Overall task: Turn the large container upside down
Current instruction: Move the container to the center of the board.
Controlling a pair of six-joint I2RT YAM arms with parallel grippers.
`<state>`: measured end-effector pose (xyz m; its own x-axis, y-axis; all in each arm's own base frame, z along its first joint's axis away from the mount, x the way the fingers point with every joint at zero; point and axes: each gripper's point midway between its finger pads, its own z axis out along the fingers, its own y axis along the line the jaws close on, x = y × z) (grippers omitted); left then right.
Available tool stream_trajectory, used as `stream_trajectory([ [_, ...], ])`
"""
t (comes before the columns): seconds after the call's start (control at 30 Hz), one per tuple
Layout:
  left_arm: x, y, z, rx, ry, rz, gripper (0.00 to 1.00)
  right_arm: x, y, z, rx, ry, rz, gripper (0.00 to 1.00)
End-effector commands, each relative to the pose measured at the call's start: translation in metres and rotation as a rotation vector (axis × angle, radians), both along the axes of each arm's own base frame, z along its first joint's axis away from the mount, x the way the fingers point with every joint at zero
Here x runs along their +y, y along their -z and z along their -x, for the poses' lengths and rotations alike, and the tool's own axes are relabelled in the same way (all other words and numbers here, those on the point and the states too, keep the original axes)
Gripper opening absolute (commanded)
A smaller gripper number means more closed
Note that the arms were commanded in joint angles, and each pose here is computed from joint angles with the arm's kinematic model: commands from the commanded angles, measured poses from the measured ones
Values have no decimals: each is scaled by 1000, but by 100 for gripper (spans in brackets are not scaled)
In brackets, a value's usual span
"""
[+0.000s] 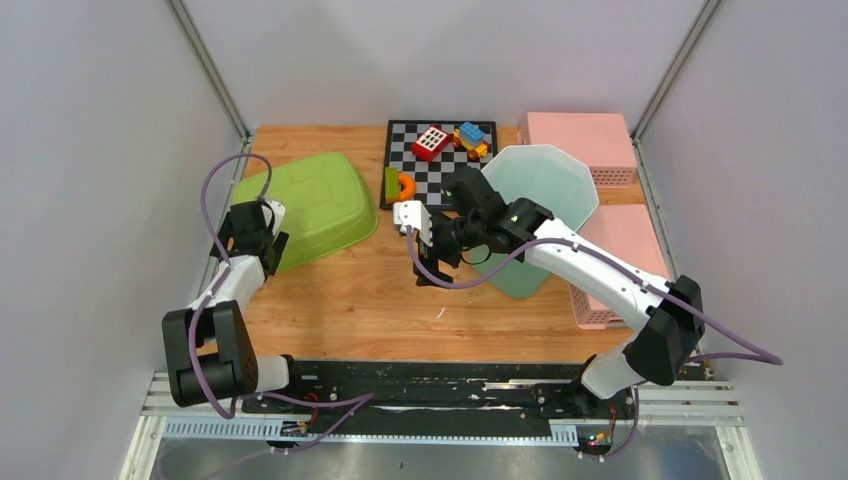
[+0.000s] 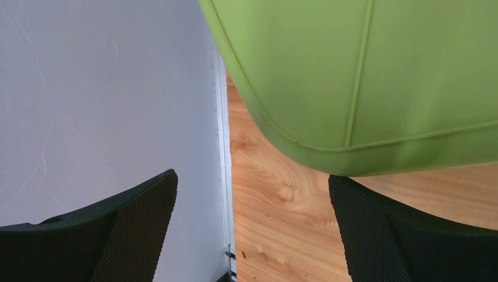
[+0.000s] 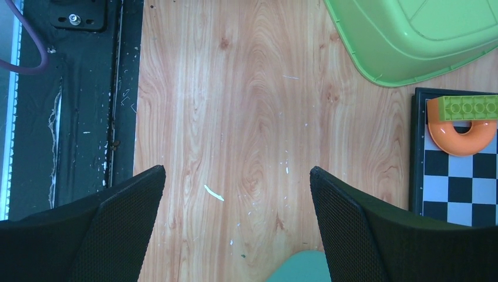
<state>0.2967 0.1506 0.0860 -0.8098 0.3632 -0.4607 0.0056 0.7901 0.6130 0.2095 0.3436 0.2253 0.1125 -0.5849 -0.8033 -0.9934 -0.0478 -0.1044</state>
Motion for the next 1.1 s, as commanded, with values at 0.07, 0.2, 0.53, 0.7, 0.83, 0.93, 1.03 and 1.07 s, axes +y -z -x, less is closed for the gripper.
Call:
stream_trajectory([
  [0.07, 16, -19, -33, -82, -54, -64, 100, 4, 3, 9, 5, -46, -20, 95],
  [0.2, 25, -27, -51, -116, -72, -95, 100, 4, 4, 11, 11, -52, -21, 94],
  [0.53, 37, -31, -83, -124, -106, -119, 100, 4, 8, 13, 17, -56, -20, 94],
  [0.7, 43, -31, -101, -126, -122, -126, 100, 4, 10, 15, 11, -63, -16, 95],
  [0.83, 50, -36, -119, -134, -145, -146, 100, 4, 10, 15, 3, -66, -13, 94],
  [0.93, 51, -35, -128, -132, -153, -126, 100, 4, 11, 14, -1, -63, -8, 95],
  [1.03, 42, -38, -131, -148, -136, -89, 100, 4, 13, 14, -6, -64, -1, 95],
  [1.07, 36, -37, -127, -138, -121, -70, 100, 4, 13, 14, -8, -66, 1, 95],
])
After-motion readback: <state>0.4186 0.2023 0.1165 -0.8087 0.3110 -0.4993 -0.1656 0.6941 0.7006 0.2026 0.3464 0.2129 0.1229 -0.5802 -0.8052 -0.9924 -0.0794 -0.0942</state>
